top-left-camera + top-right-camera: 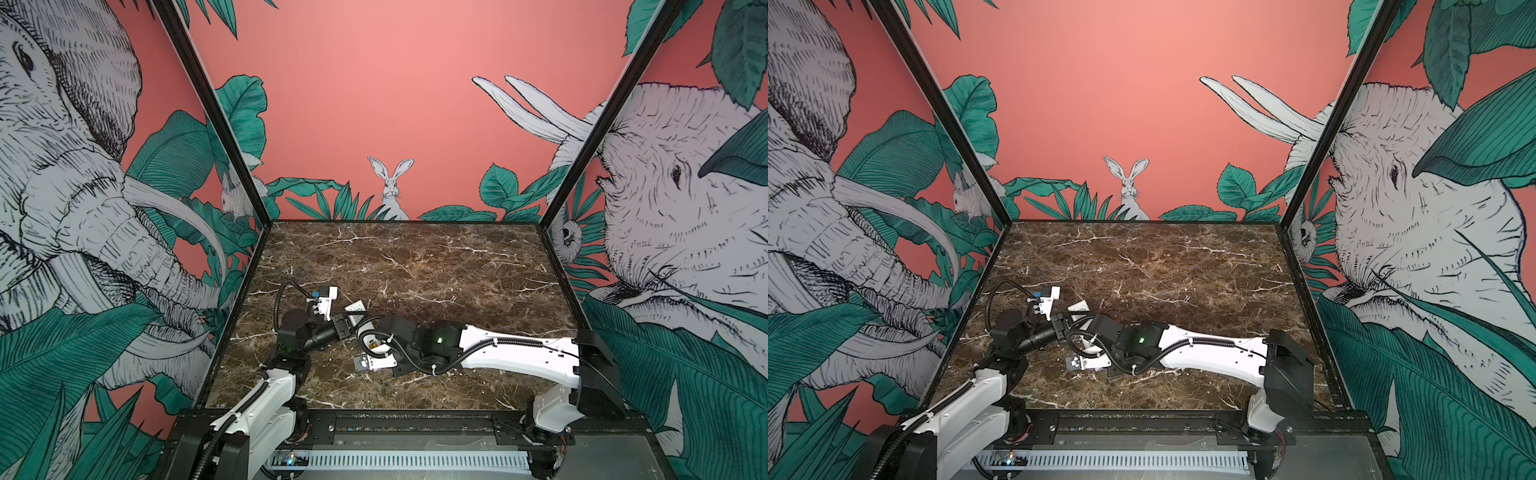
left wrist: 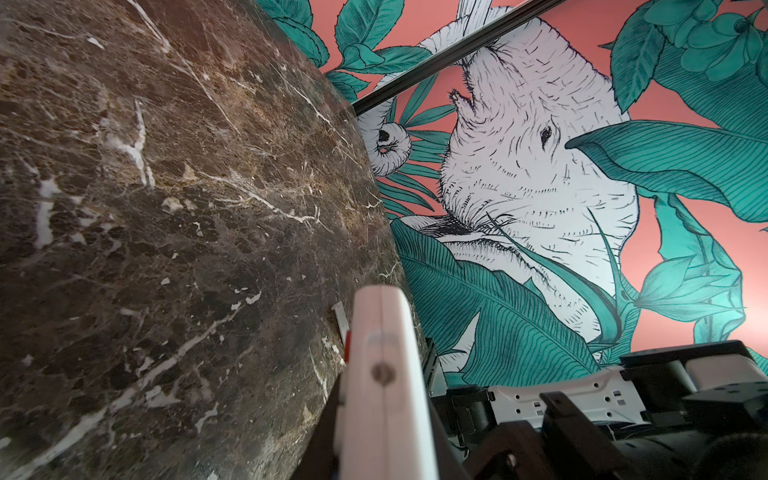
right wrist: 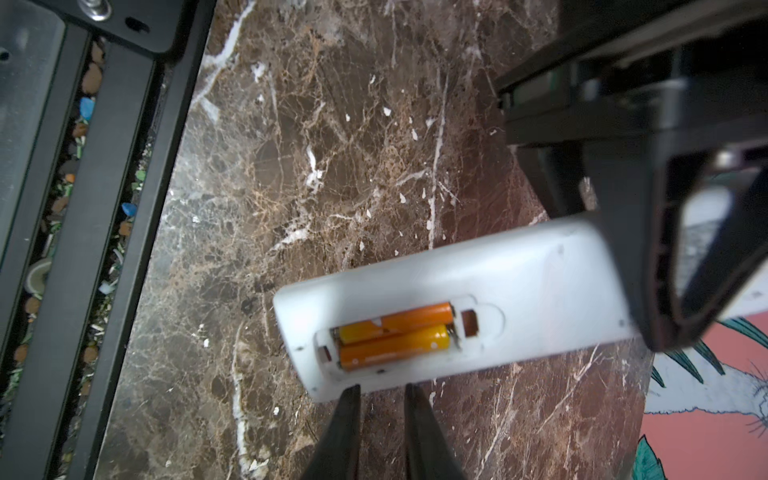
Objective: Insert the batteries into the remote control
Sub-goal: 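Lift the right gripper off the remote and move it over the white cover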
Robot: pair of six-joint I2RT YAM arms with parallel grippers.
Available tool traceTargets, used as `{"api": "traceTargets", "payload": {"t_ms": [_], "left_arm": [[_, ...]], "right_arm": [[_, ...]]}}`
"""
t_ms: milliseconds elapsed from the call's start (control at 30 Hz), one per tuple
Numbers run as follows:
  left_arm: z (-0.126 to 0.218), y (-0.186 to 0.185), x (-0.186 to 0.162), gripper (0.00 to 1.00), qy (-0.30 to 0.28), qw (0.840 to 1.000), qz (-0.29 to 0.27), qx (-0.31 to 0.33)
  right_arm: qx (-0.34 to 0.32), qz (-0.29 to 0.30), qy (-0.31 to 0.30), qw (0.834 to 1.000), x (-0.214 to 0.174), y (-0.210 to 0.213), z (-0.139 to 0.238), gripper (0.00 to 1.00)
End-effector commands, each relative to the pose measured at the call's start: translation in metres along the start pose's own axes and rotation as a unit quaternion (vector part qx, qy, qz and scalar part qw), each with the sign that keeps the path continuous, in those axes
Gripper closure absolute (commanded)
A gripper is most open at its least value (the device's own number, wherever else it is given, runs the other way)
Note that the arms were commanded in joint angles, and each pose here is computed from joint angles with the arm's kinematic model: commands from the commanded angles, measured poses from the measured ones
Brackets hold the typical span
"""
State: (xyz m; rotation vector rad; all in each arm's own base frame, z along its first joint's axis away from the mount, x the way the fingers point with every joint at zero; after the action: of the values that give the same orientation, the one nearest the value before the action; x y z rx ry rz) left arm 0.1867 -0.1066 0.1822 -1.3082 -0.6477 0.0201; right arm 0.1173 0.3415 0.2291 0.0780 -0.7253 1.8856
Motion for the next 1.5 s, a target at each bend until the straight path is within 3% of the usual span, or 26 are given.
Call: {"api": "traceTargets", "payload": {"t_ms": [0, 367, 767, 867, 1200, 1467], "left_arm": [[-0.001, -0.014, 0.007, 1.00, 0.000, 0.999, -0.021, -0.024], [-0.001, -0.015, 0.008, 1.00, 0.000, 0.999, -0.028, -0.021], [0.001, -0.022, 0.010, 1.00, 0.000, 0.999, -0.047, -0.022], [0.001, -0.024, 0.011, 1.00, -0.002, 0.998, -0.053, -0.022], [-0.002, -0.025, 0.014, 1.00, -0.001, 0.998, -0.053, -0.022], [-0.003, -0.027, 0.015, 1.00, 0.003, 0.997, -0.071, -0.017]], "right_arm": [[-0.020, -0.027, -0.024, 0.999, 0.002, -0.004, 0.017, 0.76], [-0.065, -0.121, -0.005, 0.991, -0.016, -0.002, 0.037, 0.64], [-0.097, -0.283, 0.018, 0.954, -0.051, -0.014, 0.049, 0.40], [-0.087, -0.352, 0.007, 0.932, -0.060, -0.021, 0.048, 0.40], [-0.083, -0.509, 0.070, 0.854, -0.084, -0.033, 0.034, 0.36], [-0.096, -0.585, 0.133, 0.794, -0.112, -0.027, 0.031, 0.30]]}}
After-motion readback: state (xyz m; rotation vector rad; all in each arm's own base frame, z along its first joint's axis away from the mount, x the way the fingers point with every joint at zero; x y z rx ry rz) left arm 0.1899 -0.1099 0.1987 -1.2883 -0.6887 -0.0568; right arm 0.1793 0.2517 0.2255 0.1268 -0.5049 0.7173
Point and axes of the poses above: each gripper's point midway between its finger pads, its own z axis back along the fingers, its own y axis along the line the jaws close on, x = y × z, the point moved 9 cm from there along z, back along the fingers, and after that the axes turned 1 degree about z, right-handed, at the moved point
